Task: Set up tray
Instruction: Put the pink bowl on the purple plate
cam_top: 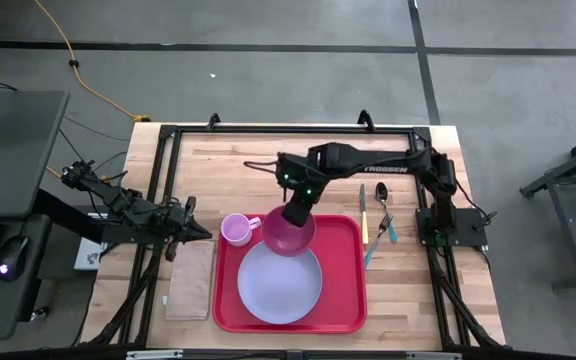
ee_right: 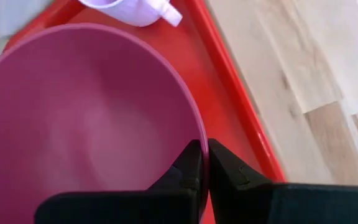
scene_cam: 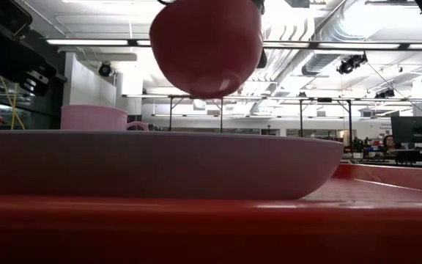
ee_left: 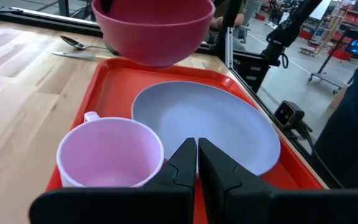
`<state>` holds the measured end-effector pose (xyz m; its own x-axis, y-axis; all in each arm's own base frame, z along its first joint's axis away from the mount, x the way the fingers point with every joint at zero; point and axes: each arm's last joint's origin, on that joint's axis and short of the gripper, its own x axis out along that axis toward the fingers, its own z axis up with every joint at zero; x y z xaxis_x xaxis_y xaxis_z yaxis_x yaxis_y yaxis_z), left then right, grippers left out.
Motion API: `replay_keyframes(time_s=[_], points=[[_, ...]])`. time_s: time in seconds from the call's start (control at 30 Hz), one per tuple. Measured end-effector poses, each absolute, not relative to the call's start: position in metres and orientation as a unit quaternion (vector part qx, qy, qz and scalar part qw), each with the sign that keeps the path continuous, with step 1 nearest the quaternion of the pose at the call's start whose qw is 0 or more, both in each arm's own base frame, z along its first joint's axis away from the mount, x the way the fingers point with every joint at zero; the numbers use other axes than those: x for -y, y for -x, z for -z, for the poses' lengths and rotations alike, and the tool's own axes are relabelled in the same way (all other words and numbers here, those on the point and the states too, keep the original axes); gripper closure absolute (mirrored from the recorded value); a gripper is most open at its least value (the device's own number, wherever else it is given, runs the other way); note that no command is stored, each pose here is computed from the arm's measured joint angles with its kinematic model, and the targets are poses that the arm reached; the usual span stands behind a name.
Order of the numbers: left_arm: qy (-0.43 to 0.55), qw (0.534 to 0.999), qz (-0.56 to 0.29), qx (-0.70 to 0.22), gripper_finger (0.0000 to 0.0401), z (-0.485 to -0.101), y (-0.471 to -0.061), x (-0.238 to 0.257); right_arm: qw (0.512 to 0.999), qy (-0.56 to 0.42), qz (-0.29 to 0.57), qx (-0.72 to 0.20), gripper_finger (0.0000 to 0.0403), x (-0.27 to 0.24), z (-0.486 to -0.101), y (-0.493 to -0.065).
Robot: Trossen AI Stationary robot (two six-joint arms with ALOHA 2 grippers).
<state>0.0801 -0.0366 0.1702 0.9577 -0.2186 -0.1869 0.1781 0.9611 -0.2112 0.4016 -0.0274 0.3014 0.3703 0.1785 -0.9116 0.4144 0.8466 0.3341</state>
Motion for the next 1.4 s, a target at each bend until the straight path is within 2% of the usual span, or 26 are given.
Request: replay_keyframes(time_s=[0.67, 1.0, 1.4], points=[[0.115, 0.97, 0.178, -0.121, 0.0357, -0.17, -0.079, 0.041, 0.827, -0.251, 0.068, -0.498, 0.0403, -0.064, -0.307, -0.412], [0.097, 0.968, 0.199, -0.121, 0.0357, -0.17, -0.078, 0.042, 0.831, -0.27, 0.141, -0.465, 0.0403, -0.07, -0.308, -0.413], [0.084, 0.964, 0.22, -0.122, 0.0357, -0.17, -0.078, 0.043, 0.826, -0.29, 0.172, -0.452, 0.0403, -0.077, -0.306, -0.413]])
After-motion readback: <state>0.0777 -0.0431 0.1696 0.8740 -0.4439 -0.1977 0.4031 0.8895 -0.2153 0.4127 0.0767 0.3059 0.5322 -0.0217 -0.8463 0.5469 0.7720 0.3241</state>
